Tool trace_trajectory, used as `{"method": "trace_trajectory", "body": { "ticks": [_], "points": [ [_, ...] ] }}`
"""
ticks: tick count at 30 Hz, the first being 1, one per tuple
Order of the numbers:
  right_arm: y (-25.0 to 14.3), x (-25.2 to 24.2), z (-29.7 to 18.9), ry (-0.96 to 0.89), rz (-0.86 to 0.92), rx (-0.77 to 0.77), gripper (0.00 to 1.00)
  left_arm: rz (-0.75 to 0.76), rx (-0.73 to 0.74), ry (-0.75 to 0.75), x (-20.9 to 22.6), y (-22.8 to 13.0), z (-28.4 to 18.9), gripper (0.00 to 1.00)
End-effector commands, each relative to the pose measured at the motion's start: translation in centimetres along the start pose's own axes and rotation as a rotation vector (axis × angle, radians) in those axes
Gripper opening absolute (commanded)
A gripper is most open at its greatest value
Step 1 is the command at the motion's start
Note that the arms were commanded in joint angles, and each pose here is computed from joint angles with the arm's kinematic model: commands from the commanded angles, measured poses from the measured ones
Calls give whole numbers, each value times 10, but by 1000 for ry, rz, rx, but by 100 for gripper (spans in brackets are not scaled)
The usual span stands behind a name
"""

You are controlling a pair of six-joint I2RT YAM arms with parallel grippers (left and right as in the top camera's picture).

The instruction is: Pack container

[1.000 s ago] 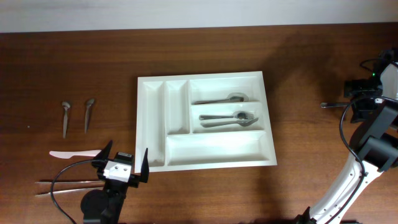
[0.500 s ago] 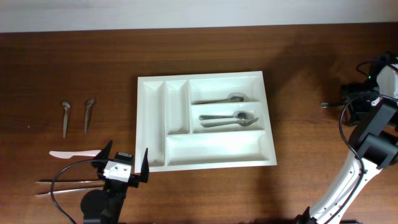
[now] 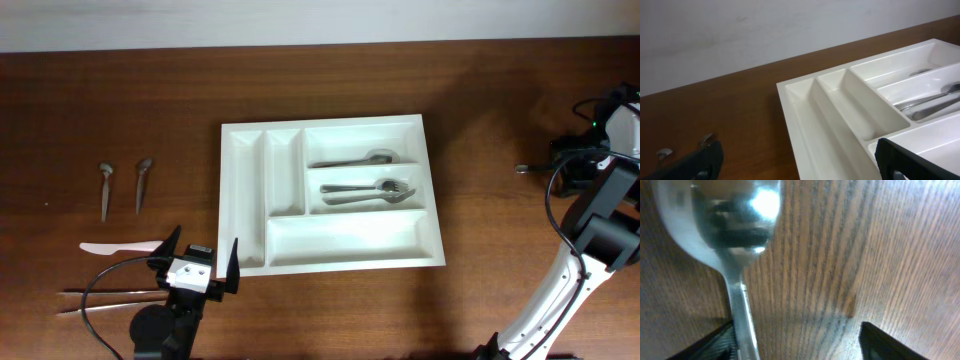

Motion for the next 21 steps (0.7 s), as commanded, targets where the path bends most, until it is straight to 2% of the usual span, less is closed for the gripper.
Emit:
{"method": "trace_trajectory", "body": {
  "ticks": [1, 4, 7, 14, 21],
  "points": [
    [4, -6, 7, -37, 10, -15, 67, 16, -4, 11, 2, -1, 0, 99],
    [5, -7, 7, -43, 10, -21, 63, 16, -4, 11, 2, -1, 0, 99],
    [6, -6, 7, -38, 11, -25, 50, 16, -4, 11, 2, -1, 0, 99],
    [7, -5, 7, -34, 11, -29, 42, 16, -4, 11, 2, -1, 0, 99],
    [10, -2, 7, -21, 11, -40, 25, 16, -4, 11, 2, -1, 0, 99]
  ]
}}
Point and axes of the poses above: each gripper's point midway between its finger pads, its own z axis out along the fingers, its own x axis along the line the jaws close on, y = z × x, the point moved 1 cm from there along -z, back along the fingers, and after that the axes turned 10 degrees about -z, right-handed, at the moved point
